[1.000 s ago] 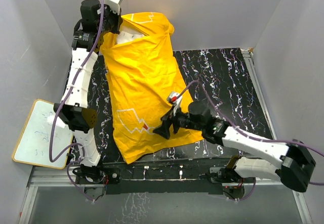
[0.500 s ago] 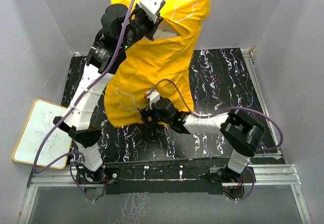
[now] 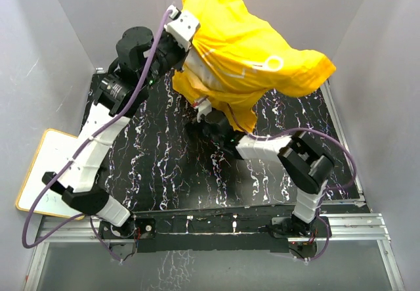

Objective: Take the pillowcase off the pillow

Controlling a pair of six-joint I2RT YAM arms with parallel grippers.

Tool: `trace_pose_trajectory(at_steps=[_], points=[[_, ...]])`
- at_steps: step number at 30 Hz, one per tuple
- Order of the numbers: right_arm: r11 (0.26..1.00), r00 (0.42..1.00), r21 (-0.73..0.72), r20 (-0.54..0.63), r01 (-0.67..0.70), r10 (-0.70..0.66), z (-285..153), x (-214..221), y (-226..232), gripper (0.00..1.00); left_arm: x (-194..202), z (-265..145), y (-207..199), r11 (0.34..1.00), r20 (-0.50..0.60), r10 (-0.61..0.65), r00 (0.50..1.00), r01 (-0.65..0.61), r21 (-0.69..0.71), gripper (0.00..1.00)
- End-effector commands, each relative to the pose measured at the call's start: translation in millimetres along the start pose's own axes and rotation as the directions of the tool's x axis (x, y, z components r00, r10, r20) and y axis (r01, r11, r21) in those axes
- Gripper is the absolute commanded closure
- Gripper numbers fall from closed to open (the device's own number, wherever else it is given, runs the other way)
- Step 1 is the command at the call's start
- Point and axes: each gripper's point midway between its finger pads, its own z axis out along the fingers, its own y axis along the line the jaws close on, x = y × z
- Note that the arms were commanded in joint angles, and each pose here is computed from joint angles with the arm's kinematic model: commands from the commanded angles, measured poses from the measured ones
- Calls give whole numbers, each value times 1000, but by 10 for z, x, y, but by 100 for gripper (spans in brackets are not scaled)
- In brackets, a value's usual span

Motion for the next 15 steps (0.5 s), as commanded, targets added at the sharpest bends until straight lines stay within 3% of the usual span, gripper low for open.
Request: trace_pose_trajectory(at_steps=[1,8,15], points=[[997,997,-78,80,-15,21,-464,-246,35,8,-167,-315,273,989,66,33,997,-23,-146,100],[992,988,-117,138,-48,64,-1106,-497,-77,6,-118,-251,368,980,25,51,998,-46,-193,100],[965,913,-99,313,-243,262,-1470,-1315,-731,4,-499,-235,593,962,103,59,993,-29,-270,100]])
